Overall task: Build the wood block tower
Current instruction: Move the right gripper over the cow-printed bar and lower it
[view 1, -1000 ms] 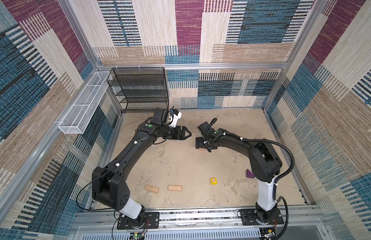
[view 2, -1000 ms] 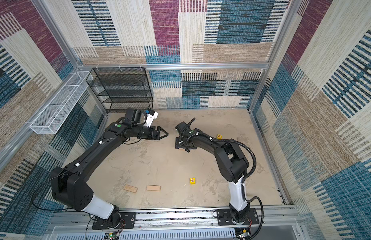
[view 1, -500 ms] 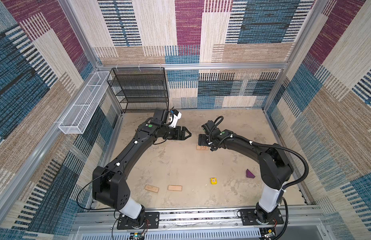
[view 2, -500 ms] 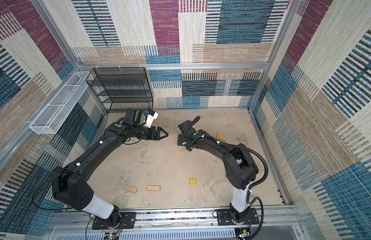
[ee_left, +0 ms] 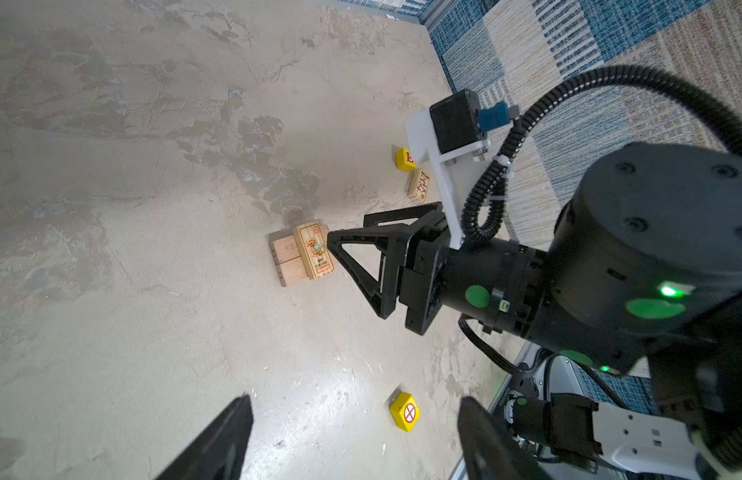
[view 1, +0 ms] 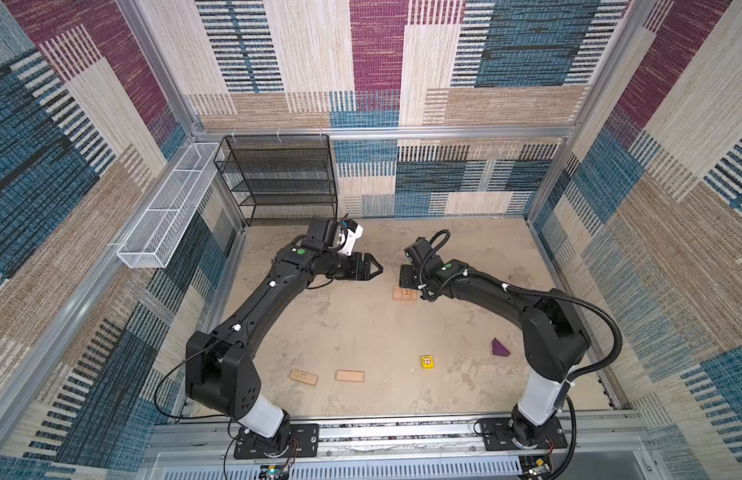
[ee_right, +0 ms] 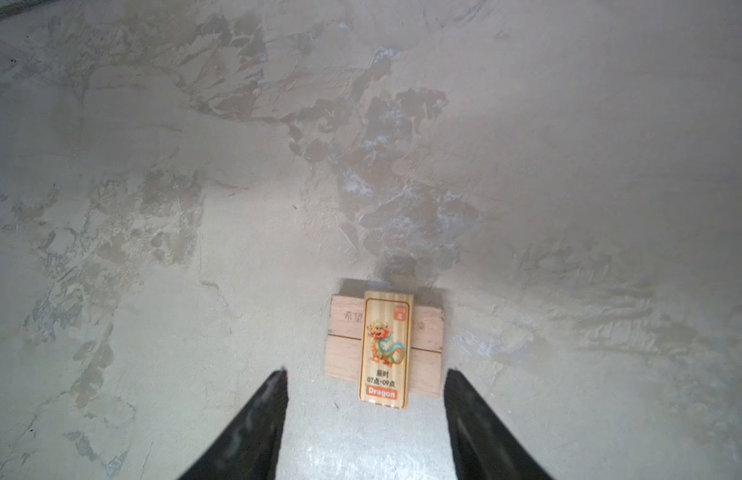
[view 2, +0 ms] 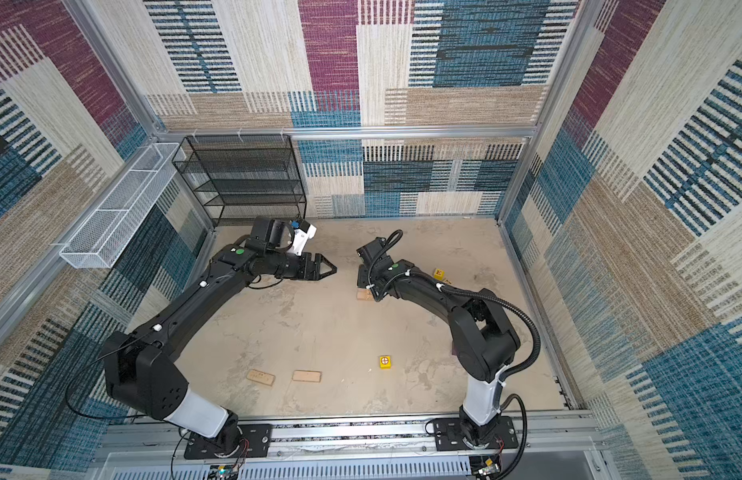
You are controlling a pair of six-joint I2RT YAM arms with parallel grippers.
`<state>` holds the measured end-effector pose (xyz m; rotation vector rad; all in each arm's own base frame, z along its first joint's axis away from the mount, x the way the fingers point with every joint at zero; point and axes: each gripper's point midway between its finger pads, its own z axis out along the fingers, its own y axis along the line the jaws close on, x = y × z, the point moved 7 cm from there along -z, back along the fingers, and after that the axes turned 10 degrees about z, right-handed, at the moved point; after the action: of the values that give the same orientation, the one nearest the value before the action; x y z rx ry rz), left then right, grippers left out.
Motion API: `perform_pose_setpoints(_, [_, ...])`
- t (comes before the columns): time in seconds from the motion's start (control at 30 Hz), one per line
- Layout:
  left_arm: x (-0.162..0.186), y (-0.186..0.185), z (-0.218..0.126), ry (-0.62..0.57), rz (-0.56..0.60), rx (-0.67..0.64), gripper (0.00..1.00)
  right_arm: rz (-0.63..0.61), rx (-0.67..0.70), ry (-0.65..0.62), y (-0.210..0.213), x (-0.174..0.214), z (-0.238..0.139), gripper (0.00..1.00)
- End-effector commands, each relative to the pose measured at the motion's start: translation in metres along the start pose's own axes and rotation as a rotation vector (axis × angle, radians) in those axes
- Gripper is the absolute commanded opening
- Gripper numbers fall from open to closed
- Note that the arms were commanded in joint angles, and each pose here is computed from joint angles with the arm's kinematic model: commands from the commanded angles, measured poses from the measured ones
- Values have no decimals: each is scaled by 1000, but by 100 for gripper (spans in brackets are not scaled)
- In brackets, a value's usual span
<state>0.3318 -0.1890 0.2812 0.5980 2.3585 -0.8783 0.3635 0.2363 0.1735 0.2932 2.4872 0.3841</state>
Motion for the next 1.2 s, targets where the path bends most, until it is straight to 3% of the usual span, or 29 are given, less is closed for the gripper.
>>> perform_pose_setpoints(0.0, [-3, -1, -1, -17, -1, 2, 82, 15, -17, -47, 3, -7, -4, 61])
perform_pose_setpoints(0.2, [-3, -1, -2, -21, 1, -4, 82, 28, -31, -57, 2, -7, -7, 57])
perform_pose_setpoints(0.3, [-3, -2, -2, -19, -3, 2, 82, 85, -41, -56, -7, -12, -7, 61])
perform_pose_setpoints(0.4, [-2, -4, 1, -14, -8, 13, 82, 130, -2, -65, -25, -22, -1, 73])
perform_pose_setpoints(0.63, [8, -27, 21, 35, 68, 22, 82, 218, 121, -69, -77, -46, 2, 76])
perform_pose_setpoints(0.73, [14, -41, 29, 60, 115, 30, 82, 270, 148, -78, -104, -53, -1, 75])
perform_pose_setpoints(0.97, [23, -62, 42, 100, 192, 52, 83, 344, 236, -143, -159, -62, -13, 61])
perform_pose_setpoints(1.17, [31, -77, 54, 130, 241, 68, 83, 365, 323, -154, -194, -64, -11, 60])
